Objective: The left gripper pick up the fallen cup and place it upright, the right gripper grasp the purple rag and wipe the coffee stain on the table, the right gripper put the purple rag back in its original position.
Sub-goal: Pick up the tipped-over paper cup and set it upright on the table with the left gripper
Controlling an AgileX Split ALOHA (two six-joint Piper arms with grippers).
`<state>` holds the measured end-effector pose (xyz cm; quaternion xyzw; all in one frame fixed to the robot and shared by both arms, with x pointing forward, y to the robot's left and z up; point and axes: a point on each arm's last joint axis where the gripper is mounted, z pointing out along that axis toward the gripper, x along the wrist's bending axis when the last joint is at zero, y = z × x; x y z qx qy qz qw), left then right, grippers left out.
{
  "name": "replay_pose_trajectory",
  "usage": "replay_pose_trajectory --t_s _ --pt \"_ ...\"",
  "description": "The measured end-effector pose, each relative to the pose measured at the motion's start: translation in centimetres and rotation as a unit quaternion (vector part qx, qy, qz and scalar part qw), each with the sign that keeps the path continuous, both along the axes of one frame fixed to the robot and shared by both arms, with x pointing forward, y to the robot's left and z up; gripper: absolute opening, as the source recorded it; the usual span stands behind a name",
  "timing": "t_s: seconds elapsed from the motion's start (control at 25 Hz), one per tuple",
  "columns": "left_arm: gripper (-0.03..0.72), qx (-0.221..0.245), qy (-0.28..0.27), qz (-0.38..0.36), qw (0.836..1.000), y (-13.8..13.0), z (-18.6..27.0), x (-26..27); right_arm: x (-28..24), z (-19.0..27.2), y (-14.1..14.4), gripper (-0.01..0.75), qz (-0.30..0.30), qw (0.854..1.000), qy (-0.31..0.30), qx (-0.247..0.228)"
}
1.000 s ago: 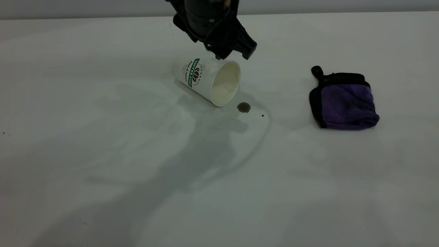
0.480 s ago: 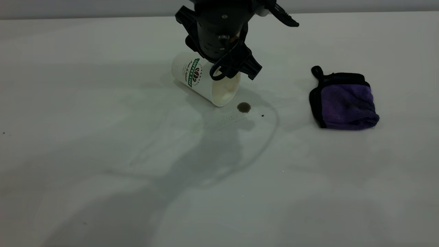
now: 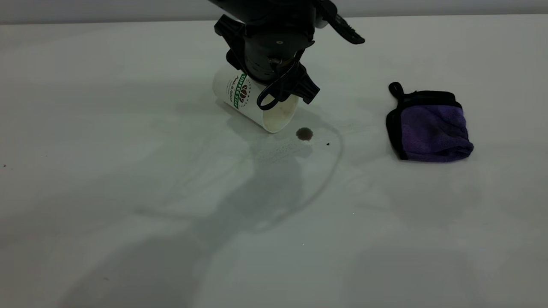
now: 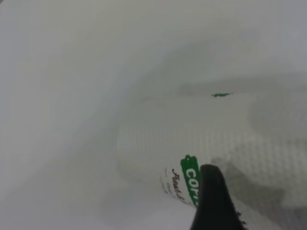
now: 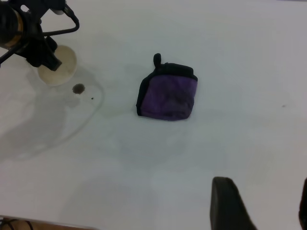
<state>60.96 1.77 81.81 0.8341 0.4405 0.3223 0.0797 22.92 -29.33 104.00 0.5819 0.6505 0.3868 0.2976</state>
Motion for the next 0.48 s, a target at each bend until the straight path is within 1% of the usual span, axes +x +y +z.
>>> replay_pose_trajectory --t_s 0.2,0.32,0.4,0.48 --pt "0.511 0.021 0.006 0.009 1.0 0.4 -1.1 -0.1 0.0 0.0 0.0 0.401 0.0 1.0 0.0 0.0" --pt "0.484 0.037 0.004 0.018 0.999 0.7 -1.8 -0.2 0.0 0.0 0.0 0.401 0.0 1.0 0.0 0.0" --pt "0.438 0.041 0.003 0.032 0.999 1.0 -2.1 -0.2 0.0 0.0 0.0 0.401 0.0 1.0 0.0 0.0" --pt "0.352 0.044 -0.002 0.049 0.998 1.2 -2.1 -0.2 0.0 0.0 0.0 0.401 0.0 1.0 0.0 0.0"
